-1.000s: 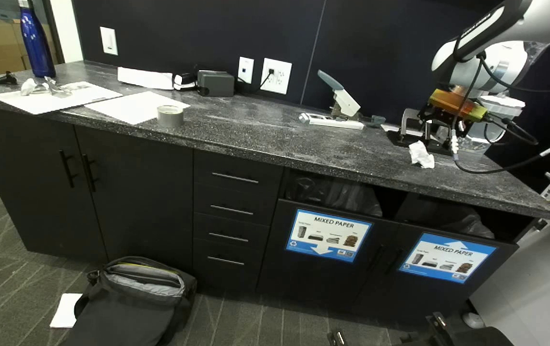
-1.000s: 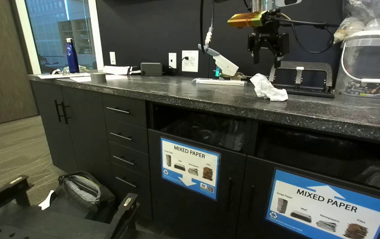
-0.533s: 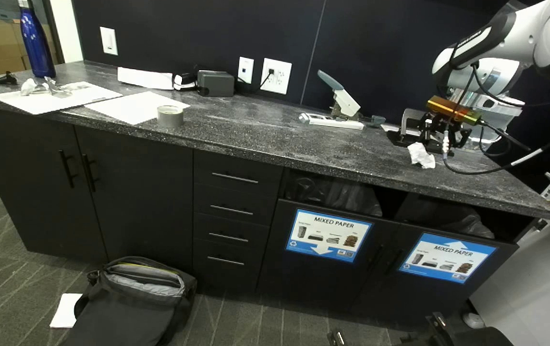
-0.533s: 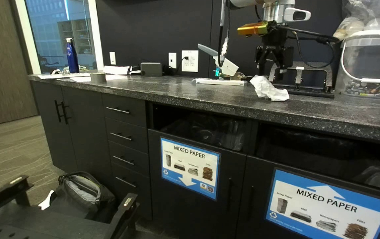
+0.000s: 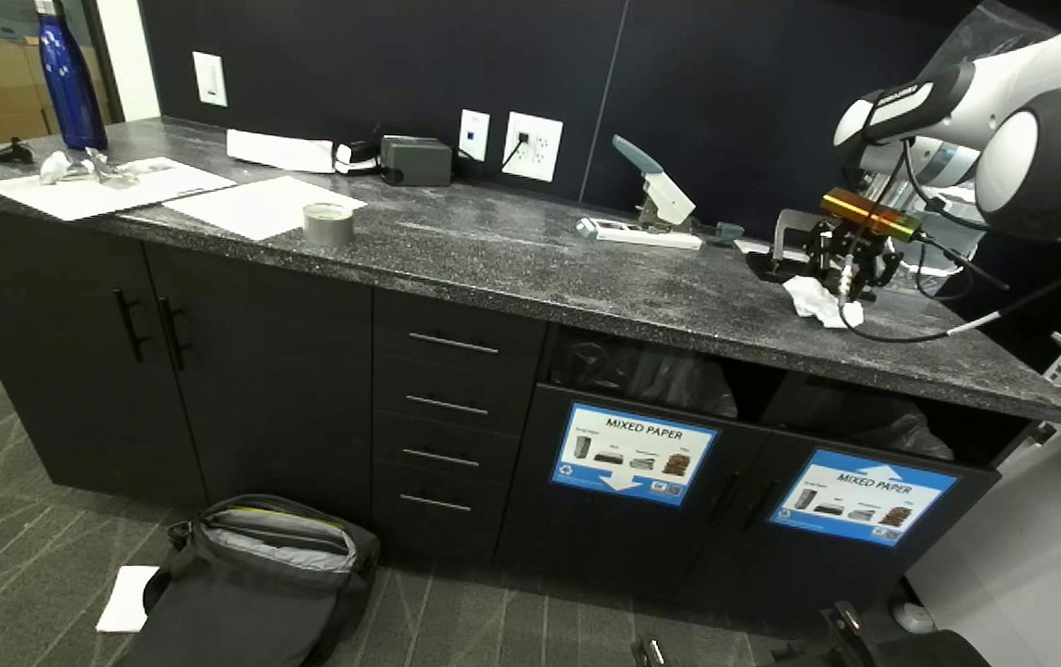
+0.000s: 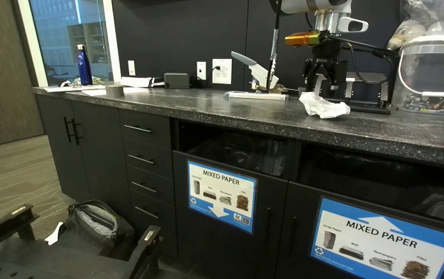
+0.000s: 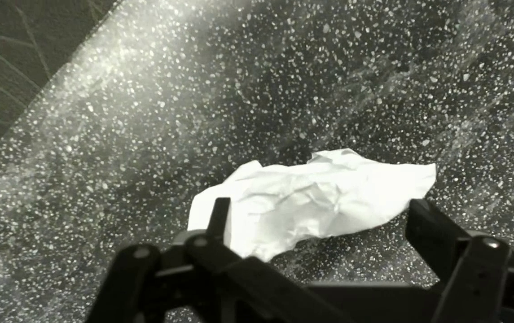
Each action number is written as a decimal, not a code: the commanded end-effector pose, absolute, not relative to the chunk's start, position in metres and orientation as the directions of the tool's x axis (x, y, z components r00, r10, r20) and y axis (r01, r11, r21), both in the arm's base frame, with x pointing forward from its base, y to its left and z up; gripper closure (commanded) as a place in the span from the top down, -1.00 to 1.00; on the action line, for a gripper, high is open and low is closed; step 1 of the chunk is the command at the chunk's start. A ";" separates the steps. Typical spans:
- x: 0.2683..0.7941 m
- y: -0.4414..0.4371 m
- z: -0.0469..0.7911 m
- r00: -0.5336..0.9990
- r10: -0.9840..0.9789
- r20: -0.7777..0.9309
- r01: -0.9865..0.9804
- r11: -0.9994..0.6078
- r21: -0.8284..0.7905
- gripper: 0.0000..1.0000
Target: Put the papers in the bin to the left
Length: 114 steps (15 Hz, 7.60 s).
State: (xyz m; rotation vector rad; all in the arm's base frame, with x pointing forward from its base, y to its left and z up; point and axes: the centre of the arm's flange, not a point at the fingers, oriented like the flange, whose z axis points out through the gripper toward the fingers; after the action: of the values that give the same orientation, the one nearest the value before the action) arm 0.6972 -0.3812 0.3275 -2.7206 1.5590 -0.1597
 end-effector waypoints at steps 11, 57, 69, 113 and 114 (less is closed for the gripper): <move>0.734 -0.411 0.319 0.468 -0.883 0.027 -0.882 -0.469 -0.040 1.00; 0.634 -0.204 0.279 0.962 -0.274 0.022 -0.274 -0.956 0.100 -0.68; 0.514 -0.137 0.283 0.974 -0.140 -0.180 -0.151 -0.987 -0.048 -0.66; 0.599 -0.082 0.064 0.705 -0.283 0.650 -0.298 -0.950 -0.091 -0.67; 0.604 -0.082 0.062 0.686 -0.286 0.669 -0.303 -0.948 -0.095 -0.65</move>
State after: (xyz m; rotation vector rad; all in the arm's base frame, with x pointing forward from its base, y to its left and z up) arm 0.5809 -0.0830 0.0738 -2.9701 0.4514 -1.0044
